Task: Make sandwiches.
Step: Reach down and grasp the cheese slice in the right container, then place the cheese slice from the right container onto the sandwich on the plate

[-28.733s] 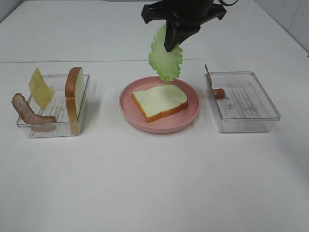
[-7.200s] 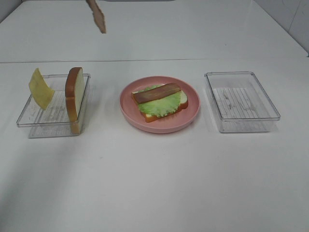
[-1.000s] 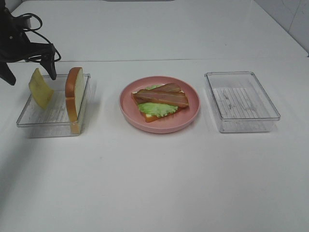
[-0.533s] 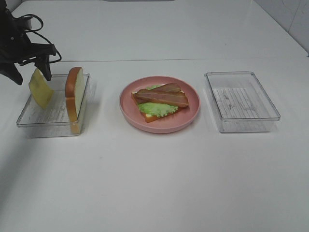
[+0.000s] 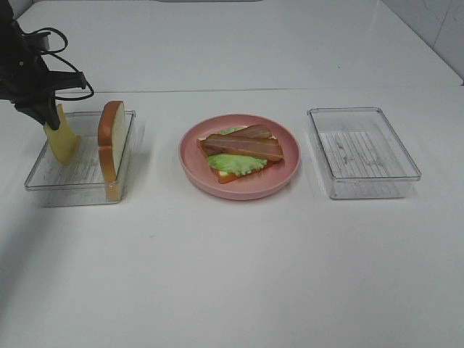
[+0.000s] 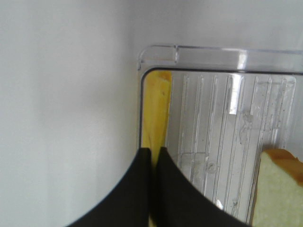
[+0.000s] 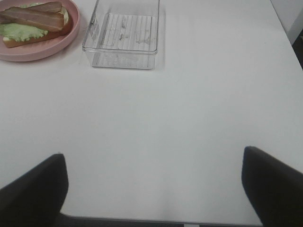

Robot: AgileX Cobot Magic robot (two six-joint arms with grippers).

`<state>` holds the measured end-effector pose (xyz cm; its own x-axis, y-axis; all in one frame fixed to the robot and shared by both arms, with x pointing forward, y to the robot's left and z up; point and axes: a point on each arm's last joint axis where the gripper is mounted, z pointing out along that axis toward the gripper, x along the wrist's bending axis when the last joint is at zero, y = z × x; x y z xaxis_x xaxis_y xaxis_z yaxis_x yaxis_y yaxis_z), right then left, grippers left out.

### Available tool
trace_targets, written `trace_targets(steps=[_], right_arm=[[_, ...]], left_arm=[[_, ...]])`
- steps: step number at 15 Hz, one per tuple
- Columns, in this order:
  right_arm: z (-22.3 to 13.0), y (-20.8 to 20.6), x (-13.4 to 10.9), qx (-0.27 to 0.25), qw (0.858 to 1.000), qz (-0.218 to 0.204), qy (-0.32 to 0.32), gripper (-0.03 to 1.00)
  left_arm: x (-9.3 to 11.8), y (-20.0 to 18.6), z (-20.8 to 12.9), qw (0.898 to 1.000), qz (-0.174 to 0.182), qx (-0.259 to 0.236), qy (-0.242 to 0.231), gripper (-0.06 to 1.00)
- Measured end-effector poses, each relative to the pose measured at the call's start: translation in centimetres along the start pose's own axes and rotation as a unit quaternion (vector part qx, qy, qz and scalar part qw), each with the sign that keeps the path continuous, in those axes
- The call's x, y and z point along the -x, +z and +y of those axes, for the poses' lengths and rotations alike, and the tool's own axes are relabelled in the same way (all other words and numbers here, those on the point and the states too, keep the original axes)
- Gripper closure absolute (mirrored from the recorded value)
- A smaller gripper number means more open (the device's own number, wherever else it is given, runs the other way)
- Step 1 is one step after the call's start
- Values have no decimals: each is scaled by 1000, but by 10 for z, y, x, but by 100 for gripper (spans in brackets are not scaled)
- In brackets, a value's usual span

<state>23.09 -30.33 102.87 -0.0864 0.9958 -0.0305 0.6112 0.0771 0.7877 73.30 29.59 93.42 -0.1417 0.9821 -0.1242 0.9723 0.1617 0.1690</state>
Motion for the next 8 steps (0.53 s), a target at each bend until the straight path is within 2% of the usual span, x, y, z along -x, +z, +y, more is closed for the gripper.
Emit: trace_targets(steps=[5, 8], right_arm=[[0, 0, 0, 0, 1000, 0, 0, 1], [0, 0, 0, 0, 1000, 0, 0, 1]], left_arm=[[0, -1, 0, 1000, 1, -6, -11, 94], [6, -19, 7, 1000, -3, 5, -10, 94]])
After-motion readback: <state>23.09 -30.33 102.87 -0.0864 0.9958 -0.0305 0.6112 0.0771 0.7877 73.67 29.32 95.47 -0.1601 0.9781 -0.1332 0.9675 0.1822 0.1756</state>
